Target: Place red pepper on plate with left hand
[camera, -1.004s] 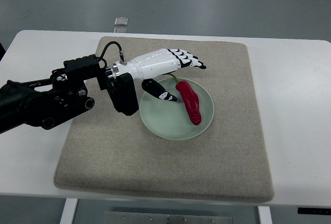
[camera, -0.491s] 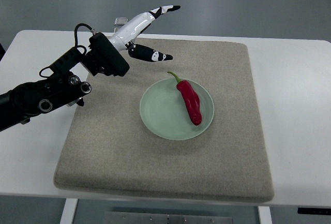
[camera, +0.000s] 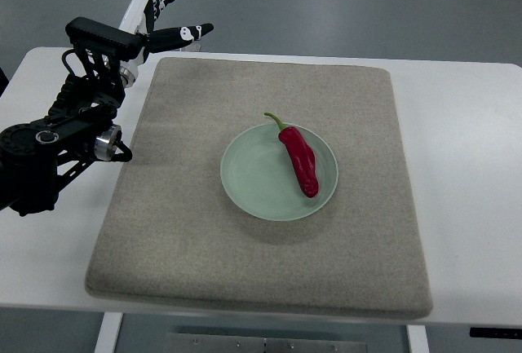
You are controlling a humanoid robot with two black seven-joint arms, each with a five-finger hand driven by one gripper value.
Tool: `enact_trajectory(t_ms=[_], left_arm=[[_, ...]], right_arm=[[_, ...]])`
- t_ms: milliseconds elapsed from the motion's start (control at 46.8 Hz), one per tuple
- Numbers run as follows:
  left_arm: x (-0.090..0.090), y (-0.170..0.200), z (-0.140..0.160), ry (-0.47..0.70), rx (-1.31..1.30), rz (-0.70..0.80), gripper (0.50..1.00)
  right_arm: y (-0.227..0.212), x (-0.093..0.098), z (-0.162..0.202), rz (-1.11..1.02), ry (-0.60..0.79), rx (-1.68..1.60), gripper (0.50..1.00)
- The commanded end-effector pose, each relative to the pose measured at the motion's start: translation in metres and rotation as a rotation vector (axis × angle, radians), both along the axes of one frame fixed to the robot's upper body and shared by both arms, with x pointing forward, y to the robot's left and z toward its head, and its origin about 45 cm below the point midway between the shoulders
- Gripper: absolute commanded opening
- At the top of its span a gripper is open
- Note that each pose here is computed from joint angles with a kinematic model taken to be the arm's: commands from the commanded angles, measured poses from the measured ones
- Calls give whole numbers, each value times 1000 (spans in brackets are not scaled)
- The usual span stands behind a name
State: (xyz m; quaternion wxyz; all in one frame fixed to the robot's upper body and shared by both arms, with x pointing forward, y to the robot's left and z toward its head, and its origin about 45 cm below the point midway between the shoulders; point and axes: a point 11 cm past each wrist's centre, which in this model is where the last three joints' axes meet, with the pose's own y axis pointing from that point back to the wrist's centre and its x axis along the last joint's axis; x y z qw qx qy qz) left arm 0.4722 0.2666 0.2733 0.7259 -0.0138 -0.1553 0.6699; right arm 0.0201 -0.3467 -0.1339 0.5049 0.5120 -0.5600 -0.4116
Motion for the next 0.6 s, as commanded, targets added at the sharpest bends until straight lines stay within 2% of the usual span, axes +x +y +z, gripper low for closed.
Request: enact_trajectory(t_ms=[0,85,150,406,577], left_arm=[[1,10,-1,19,-119,54,964],[1,17,-5,43,-233,93,969],[1,21,-7,55,-285,116,994],[3,11,-28,131,-449,160,994],[-1,9,-42,176,-615,128,996]], right_arm=[[0,0,0,0,0,0,932],[0,0,0,0,0,0,932],[0,0,0,0,0,0,932],[0,0,0,0,0,0,932],[0,0,0,0,0,0,932]])
